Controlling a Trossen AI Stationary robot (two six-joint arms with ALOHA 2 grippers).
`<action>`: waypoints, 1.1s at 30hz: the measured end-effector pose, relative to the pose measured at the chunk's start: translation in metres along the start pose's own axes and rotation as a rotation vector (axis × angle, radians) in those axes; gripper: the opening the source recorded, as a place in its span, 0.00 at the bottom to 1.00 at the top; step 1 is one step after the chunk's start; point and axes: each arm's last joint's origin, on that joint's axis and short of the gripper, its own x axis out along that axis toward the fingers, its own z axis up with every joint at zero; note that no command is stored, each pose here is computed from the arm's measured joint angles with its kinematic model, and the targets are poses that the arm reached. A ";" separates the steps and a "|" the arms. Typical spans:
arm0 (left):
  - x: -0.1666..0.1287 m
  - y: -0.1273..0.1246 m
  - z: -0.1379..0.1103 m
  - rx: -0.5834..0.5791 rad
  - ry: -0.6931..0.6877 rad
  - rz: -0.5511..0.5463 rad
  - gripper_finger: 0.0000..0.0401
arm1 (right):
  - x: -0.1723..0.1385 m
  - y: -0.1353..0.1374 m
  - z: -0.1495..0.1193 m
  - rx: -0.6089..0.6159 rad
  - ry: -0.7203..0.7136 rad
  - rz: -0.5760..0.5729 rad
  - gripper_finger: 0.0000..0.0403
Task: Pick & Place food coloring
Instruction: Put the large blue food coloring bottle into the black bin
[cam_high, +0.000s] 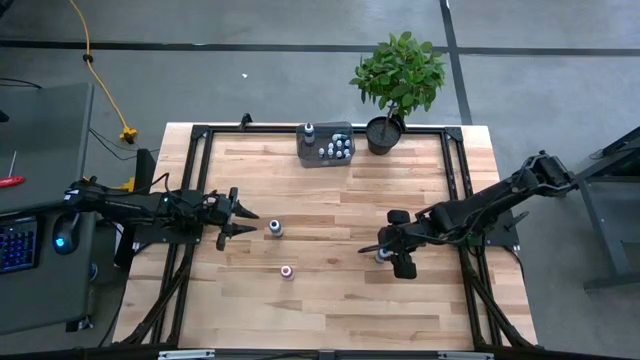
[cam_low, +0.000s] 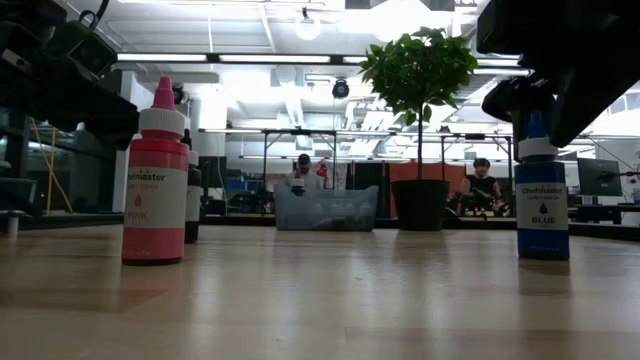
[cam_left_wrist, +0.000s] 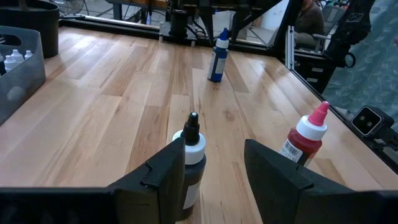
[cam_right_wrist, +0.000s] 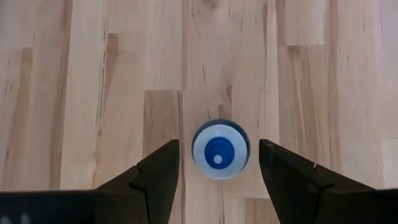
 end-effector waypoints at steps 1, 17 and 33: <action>0.000 0.000 0.000 0.000 0.000 0.000 0.41 | 0.000 0.000 0.000 -0.005 0.000 0.000 0.52; 0.000 0.000 0.000 0.000 0.000 0.000 0.41 | 0.000 0.000 0.000 -0.017 -0.005 -0.015 0.45; 0.000 0.000 0.000 0.000 0.000 0.000 0.41 | 0.000 0.000 0.000 -0.016 0.006 0.017 0.30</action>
